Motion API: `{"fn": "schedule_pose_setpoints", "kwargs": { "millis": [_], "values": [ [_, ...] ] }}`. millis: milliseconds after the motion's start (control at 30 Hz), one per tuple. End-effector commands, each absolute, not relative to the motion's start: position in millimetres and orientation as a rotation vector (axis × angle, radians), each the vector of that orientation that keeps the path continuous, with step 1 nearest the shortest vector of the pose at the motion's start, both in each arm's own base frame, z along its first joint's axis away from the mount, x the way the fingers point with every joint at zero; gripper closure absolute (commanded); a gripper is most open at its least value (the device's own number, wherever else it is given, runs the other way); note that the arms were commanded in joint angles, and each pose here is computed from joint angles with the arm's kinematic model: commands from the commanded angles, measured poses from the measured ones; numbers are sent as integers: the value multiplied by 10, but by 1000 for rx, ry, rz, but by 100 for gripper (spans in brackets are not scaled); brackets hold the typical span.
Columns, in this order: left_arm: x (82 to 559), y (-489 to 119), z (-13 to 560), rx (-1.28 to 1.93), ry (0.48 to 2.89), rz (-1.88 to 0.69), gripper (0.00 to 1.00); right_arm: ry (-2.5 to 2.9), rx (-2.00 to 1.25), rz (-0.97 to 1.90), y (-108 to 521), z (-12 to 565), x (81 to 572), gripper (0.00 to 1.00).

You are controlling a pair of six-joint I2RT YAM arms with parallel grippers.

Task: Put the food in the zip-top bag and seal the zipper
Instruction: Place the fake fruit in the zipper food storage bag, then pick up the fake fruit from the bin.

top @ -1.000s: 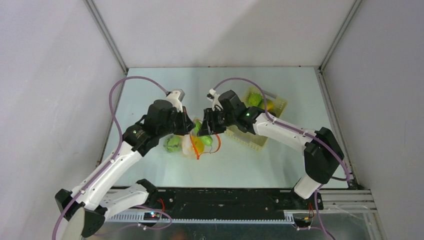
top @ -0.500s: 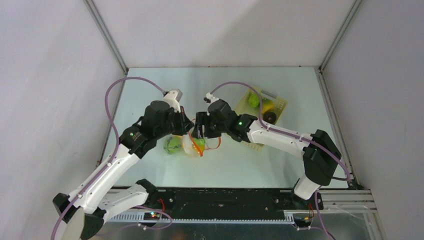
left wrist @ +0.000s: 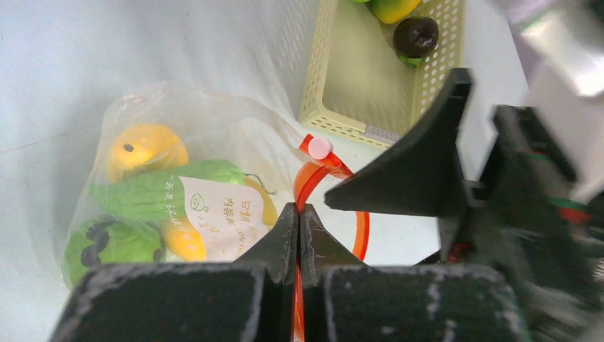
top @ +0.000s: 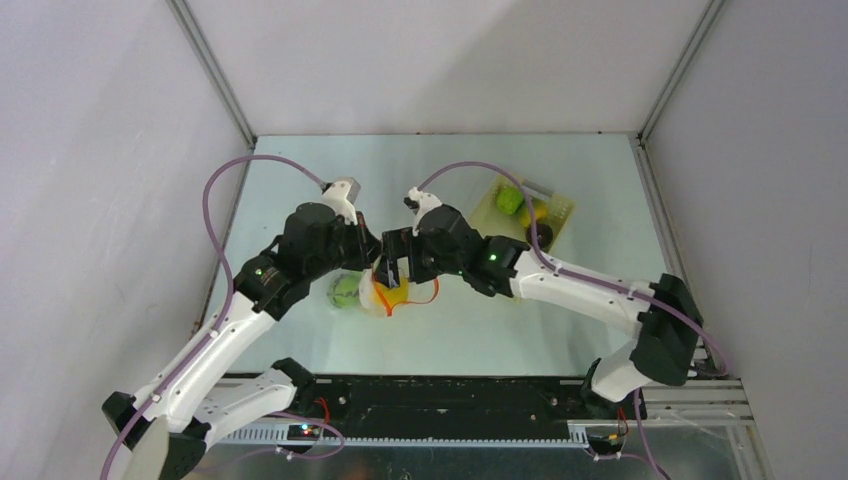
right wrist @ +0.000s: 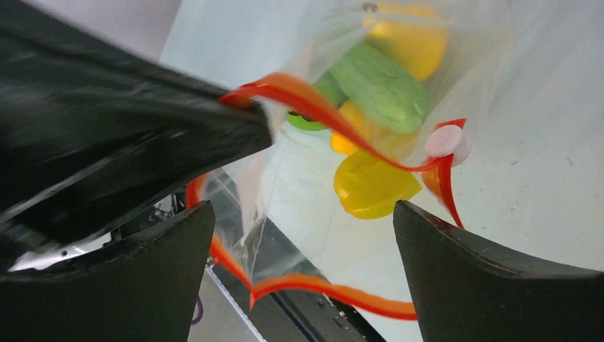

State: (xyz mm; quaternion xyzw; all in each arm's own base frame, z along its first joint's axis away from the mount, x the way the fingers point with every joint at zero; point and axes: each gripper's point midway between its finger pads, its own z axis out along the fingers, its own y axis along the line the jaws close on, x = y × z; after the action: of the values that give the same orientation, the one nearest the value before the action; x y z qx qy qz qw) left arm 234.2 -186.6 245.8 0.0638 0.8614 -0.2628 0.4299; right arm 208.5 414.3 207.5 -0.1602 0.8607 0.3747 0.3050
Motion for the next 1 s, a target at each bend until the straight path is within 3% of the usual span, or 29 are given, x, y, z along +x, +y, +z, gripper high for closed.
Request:
{"fn": "schedule_pose_setpoints", "kwargs": {
  "millis": [0, 233, 567, 967],
  "values": [
    [2369, -1873, 2609, 144, 2087, -673, 100, 2093, -474, 959, 4005, 2657, 2041, 0],
    [2406, -1821, 2593, 120, 2084, -636, 100, 2014, -372, 677, 3327, 2811, 2220, 1],
    [2437, -1801, 2556, 115, 2095, -608, 100, 2081, 26, 260, 1758, 2425, 3238, 1],
    [2509, -1732, 2437, 101, 2134, -525, 100, 2044, 306, 311, 1471, 2057, 4282, 4]
  ]
}}
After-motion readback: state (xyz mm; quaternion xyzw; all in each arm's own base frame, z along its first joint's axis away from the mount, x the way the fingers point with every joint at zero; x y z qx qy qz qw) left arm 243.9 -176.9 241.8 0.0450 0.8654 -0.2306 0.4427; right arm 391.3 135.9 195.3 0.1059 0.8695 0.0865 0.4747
